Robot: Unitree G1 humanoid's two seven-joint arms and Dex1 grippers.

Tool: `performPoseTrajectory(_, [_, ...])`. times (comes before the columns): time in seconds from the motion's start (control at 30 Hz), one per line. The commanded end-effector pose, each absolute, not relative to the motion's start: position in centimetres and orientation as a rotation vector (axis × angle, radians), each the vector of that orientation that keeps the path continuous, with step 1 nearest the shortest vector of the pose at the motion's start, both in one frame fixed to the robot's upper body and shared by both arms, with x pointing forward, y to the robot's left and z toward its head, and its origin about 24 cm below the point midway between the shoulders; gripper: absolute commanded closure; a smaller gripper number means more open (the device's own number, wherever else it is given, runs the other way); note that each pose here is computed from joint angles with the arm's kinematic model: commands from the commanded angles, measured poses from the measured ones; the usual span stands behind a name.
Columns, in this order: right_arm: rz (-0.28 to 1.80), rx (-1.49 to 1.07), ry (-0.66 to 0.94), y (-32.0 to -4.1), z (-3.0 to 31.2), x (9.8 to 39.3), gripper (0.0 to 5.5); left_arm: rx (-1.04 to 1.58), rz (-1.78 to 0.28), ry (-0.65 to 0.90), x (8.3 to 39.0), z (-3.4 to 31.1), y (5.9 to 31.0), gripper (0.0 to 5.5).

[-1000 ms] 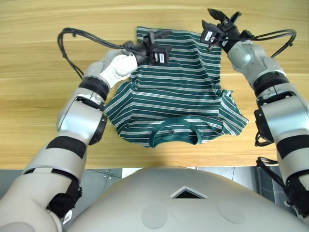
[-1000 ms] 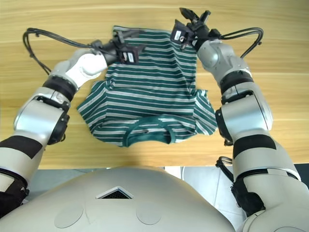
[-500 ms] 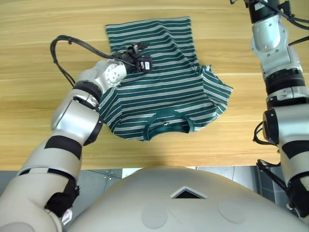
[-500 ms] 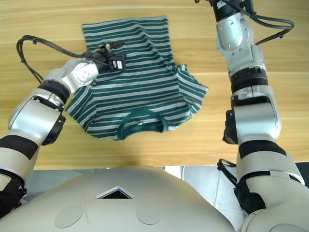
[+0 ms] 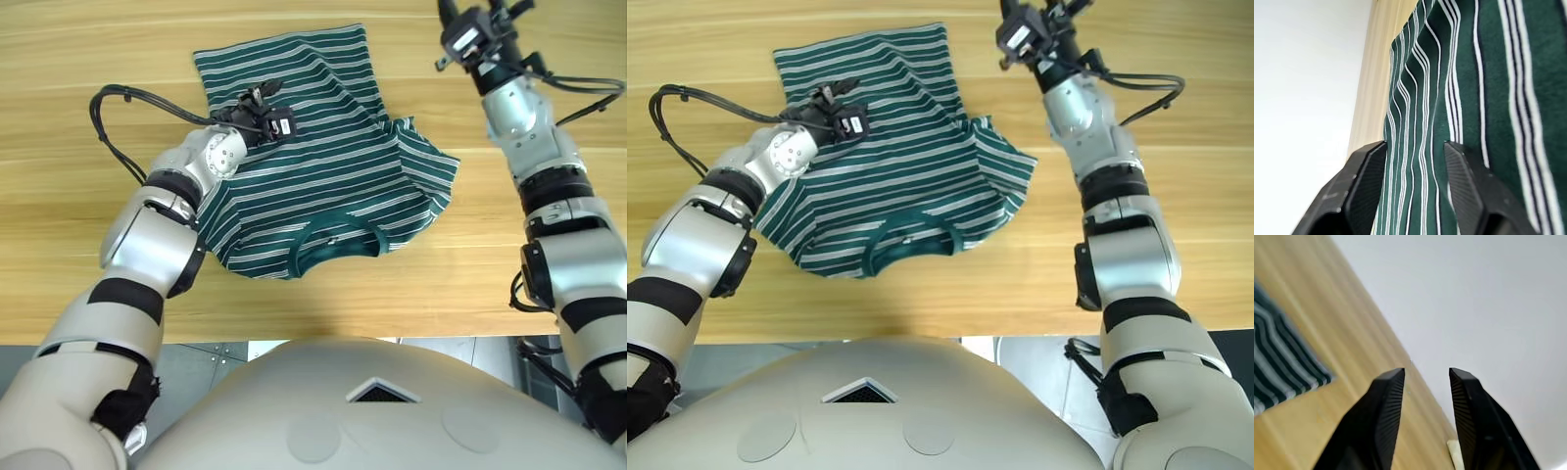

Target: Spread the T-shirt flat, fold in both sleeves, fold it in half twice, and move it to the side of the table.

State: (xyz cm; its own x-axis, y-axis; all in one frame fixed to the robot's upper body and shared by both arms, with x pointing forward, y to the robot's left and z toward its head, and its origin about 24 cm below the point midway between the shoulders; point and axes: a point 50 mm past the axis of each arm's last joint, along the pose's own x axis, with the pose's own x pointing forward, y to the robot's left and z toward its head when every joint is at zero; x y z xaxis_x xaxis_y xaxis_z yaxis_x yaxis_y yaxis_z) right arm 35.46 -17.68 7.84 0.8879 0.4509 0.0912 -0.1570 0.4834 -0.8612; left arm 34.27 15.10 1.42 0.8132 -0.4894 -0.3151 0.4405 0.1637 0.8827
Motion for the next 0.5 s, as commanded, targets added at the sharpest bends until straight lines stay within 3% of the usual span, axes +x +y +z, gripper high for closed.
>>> performPoseTrajectory(0.03, [0.494,-1.118,-0.229,-15.3,6.3,36.2,3.83,1.186,-0.597,-0.196,35.0,3.9,15.4,3.35])
performPoseTrajectory(0.23, [0.591,-1.236,-0.213,-9.6,8.6,38.6,3.83,1.092,-0.49,-0.46,34.8,6.7,15.5,3.35])
performPoseTrajectory(0.37, [0.588,-1.259,-0.179,-8.7,9.3,39.1,3.83,1.058,-0.483,-0.523,33.8,6.4,15.5,3.35])
performPoseTrajectory(0.5, [0.624,-1.317,-0.06,-9.0,7.2,38.6,3.83,1.037,-0.494,-0.58,32.9,6.3,14.7,3.35])
